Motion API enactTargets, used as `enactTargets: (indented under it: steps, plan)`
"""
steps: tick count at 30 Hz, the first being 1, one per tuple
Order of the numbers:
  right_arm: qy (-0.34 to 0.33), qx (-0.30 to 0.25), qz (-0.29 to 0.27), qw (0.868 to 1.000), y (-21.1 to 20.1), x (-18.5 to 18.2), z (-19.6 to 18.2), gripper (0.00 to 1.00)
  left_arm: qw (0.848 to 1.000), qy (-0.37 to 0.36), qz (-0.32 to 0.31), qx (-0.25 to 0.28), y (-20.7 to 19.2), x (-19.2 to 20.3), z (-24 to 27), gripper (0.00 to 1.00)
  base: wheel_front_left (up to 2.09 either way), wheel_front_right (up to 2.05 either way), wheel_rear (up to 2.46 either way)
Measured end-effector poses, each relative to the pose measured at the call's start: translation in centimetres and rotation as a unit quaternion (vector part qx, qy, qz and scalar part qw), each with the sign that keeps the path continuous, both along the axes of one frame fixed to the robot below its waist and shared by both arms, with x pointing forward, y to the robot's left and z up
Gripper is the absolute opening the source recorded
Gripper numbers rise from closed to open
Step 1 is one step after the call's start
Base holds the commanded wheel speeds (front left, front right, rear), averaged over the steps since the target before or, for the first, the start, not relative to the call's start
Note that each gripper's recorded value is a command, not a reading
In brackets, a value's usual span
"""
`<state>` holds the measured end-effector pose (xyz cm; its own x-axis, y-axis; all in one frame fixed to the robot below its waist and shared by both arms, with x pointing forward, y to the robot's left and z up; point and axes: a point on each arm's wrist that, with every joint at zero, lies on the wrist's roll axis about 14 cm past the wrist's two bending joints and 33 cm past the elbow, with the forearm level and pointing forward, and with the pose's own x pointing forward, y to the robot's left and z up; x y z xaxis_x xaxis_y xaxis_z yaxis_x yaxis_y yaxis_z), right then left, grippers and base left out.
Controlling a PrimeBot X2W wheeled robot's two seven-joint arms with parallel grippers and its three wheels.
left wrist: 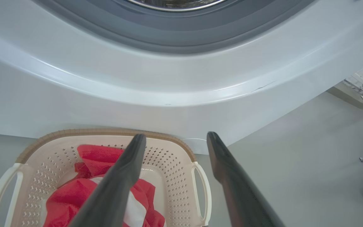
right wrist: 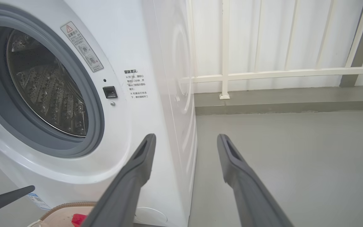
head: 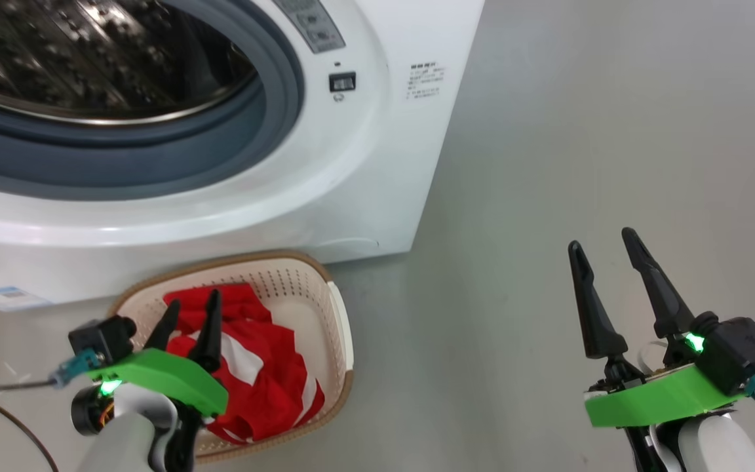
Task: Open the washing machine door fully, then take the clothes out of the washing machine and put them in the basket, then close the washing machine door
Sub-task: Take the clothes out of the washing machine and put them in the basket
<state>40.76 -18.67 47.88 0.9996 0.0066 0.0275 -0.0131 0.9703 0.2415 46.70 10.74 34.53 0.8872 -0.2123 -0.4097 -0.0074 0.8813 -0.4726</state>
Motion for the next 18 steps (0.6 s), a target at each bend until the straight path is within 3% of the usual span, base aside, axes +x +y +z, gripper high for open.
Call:
enactTargets:
  steps: [9, 18]
  plan:
    - [-0.016, -0.005, 0.003, 1.0, 0.2, -1.6, 1.5, 1.0, 0.992, -0.108, -0.011, 0.057, 0.4, -2.1, 6.0, 1.0, 0.0, 0.0, 0.0]
    - [-0.033, -0.026, 0.003, 0.999, 0.1, -2.2, 2.7, 1.0, 0.971, -0.219, 0.003, 0.101, 1.3, -2.9, 12.8, 1.0, 0.0, 0.0, 0.0]
